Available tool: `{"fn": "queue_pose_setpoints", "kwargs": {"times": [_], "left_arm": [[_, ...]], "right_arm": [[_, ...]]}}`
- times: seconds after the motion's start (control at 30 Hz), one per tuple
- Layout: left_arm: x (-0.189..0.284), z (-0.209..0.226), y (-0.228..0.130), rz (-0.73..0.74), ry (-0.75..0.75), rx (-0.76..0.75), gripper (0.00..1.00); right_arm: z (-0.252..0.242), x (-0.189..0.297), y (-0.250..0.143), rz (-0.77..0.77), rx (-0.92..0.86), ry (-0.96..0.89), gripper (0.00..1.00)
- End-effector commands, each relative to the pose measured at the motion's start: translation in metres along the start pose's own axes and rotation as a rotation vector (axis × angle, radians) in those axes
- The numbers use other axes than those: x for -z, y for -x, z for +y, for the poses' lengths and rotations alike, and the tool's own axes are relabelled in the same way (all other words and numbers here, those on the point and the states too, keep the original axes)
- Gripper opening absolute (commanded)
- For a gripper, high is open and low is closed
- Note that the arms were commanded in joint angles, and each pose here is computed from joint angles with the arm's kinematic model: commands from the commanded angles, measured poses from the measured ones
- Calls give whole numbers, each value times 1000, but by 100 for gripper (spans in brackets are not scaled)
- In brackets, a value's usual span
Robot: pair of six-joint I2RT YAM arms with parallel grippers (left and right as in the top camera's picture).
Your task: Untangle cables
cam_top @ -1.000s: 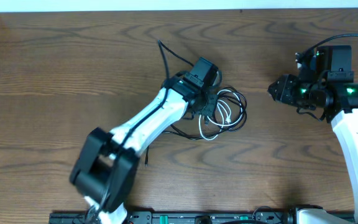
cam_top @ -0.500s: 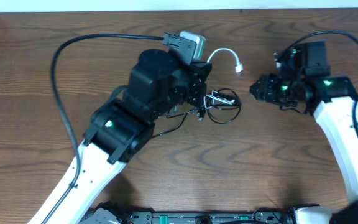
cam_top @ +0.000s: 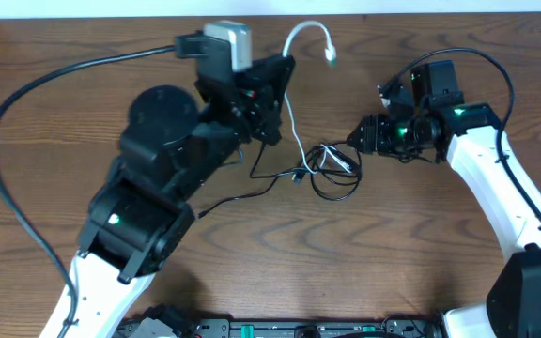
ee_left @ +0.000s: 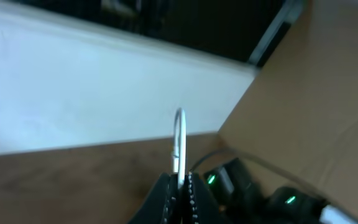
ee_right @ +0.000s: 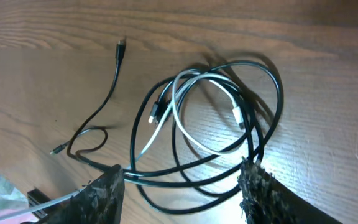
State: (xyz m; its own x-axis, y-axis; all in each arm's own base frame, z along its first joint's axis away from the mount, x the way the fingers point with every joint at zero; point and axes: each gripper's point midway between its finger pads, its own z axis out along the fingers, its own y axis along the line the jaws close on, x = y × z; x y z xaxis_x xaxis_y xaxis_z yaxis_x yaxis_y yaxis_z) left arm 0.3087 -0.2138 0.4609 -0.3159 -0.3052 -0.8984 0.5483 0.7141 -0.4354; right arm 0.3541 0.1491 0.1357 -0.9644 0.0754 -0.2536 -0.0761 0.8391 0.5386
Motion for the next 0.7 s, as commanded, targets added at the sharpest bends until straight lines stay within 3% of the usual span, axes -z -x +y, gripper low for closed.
{"fn": "queue_pose_setpoints", "kwargs": {"times": [0.0,0.33,0.67], "left_arm": [[19,-14,29,-100,-50,40,8],[68,-47,84,-324,-153,19,7],[89,-48,98,-386,-138,16,7]], "right_arm": [[5,-15,-5,47,20,43,56],[0,-54,-10,108,28,47,56],[-4,-73,-17,156,14,58,55]]}}
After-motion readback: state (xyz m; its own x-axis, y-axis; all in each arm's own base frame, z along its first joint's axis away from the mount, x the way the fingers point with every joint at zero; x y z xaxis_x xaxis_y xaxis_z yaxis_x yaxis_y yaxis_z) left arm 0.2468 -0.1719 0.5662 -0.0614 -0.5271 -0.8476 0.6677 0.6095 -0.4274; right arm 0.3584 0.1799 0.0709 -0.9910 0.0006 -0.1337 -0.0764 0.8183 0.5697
